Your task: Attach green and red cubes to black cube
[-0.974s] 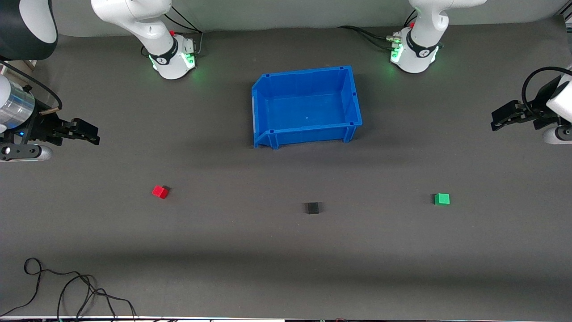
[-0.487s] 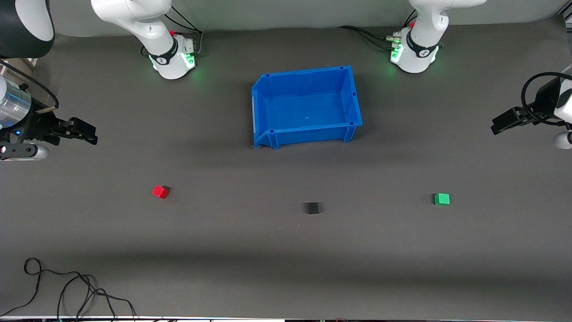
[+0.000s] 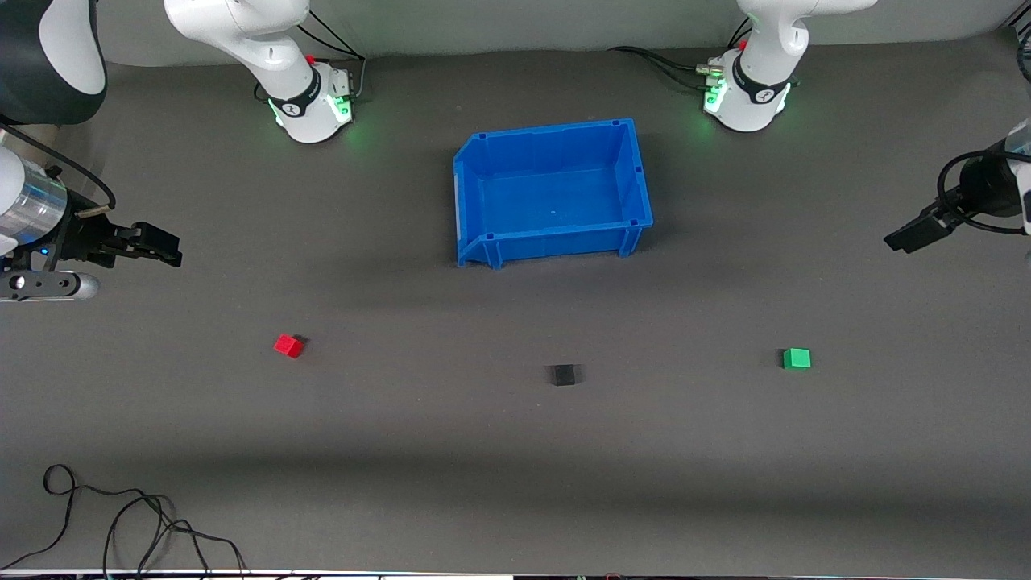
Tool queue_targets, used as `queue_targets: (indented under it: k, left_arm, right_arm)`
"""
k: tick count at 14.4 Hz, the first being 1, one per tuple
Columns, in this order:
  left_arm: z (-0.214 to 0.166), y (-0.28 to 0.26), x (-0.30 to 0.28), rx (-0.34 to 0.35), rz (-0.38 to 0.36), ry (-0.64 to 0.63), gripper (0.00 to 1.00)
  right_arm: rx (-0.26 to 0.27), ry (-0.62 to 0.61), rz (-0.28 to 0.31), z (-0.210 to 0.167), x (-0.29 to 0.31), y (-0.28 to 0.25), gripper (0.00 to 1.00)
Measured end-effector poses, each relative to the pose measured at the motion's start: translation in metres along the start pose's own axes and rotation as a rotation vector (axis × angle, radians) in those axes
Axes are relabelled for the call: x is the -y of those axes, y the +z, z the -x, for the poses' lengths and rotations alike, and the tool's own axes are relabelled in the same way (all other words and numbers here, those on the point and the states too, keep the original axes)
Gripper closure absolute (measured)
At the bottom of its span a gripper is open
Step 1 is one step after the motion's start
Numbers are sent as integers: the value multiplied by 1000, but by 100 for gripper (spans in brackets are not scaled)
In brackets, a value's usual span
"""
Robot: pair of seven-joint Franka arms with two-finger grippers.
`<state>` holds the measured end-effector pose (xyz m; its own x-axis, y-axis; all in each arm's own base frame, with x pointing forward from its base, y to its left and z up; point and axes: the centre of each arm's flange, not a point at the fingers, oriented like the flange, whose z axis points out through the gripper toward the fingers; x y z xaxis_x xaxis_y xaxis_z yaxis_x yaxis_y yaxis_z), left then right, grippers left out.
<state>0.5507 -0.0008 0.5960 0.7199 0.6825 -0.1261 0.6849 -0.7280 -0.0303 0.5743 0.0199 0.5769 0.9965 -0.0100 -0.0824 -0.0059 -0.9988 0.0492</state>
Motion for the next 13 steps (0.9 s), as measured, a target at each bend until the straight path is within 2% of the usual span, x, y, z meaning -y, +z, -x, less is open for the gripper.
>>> queue_targets:
  k: [7,10,13]
  left_arm:
    - [-68,28,56,168,115,-599,0]
    - [-75,41,53,203,146,-736,0]
    - [-79,58,47,228,188,-804,0]
  right_arm:
    - [-3,-5,0,0,3,-1,0]
    - [-4,-7,0,-1,4,-2,0]
    - [-5,-9,0,-1,5,-2,0]
